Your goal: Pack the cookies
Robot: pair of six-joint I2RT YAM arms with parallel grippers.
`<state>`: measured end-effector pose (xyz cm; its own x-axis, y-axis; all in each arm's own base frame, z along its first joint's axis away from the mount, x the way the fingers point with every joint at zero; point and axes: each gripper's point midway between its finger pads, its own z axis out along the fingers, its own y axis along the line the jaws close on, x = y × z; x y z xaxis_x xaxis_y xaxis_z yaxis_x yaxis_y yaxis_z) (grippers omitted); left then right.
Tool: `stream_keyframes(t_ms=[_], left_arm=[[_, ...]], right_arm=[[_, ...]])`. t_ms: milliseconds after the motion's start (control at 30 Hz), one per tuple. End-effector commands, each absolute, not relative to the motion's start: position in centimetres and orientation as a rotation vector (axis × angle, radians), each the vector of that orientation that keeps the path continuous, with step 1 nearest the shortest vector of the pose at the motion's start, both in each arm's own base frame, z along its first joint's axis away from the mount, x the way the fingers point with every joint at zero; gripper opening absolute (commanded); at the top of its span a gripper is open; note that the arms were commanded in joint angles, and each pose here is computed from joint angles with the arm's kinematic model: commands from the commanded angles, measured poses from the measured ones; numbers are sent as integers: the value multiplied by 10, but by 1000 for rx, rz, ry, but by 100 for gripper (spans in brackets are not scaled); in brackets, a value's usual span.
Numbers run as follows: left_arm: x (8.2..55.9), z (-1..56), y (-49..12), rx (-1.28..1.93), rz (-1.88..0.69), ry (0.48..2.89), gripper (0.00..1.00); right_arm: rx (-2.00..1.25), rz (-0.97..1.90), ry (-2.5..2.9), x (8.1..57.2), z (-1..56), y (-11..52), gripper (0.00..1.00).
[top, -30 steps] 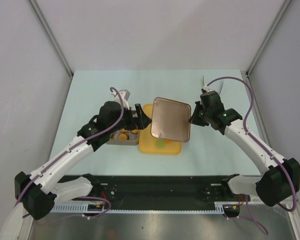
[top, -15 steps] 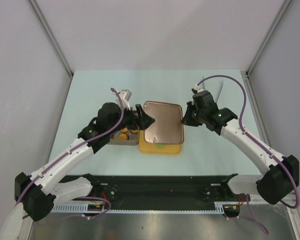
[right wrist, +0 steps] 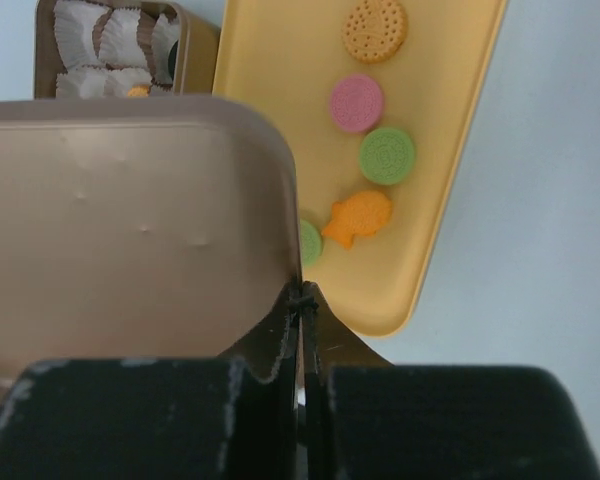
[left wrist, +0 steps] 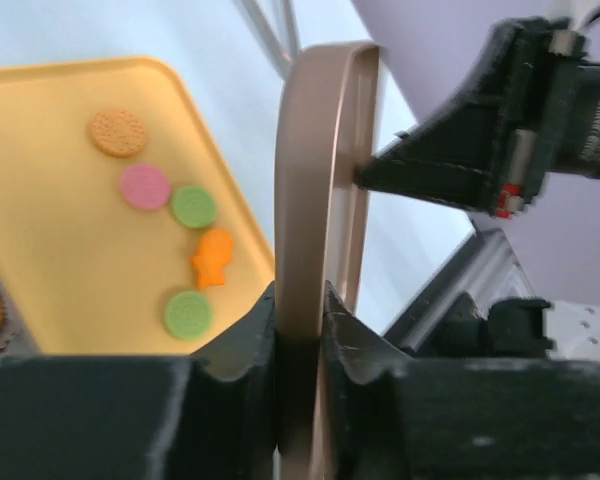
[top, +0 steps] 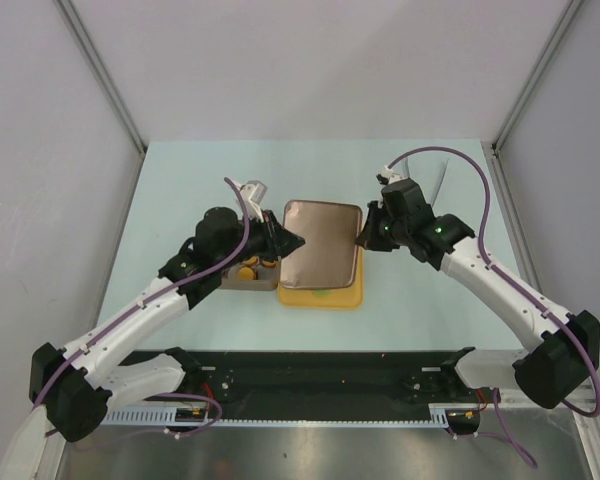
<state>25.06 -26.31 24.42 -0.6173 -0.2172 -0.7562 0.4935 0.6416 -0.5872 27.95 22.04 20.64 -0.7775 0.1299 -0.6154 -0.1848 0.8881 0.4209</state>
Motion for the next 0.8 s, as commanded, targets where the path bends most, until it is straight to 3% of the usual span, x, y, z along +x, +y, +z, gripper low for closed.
stream_keyframes(t_ms=[0, 67, 200, 233, 300, 333, 433, 567, 767], left_arm=[[251, 252, -267, 242, -1051, 1951, 14], [251, 251, -267, 242, -1048, 1953, 1], [251, 251, -266, 239, -1050, 1954, 1], [250, 254, -265, 240, -1048, 1945, 0], [251, 255, -264, 232, -1037, 1940, 0], [252, 255, -262, 228, -1027, 1940, 0], [259, 261, -254, 209, -960, 1928, 1], [274, 277, -242, 209, -779, 1913, 0], [288, 316, -208, 255, -157, 1748, 0]], right_arm=[[-70, 687, 2286, 282, 243, 229, 3], [-72, 686, 2284, 282, 244, 228, 9], [-71, 671, 2279, 282, 245, 225, 17], [-60, 663, 2272, 283, 247, 222, 32], [-41, 639, 2258, 286, 251, 215, 52], [-31, 633, 2237, 287, 258, 212, 69], [51, 576, 2207, 295, 268, 190, 93], [184, 607, 2184, 303, 278, 163, 96], [307, 695, 2107, 313, 300, 136, 90]])
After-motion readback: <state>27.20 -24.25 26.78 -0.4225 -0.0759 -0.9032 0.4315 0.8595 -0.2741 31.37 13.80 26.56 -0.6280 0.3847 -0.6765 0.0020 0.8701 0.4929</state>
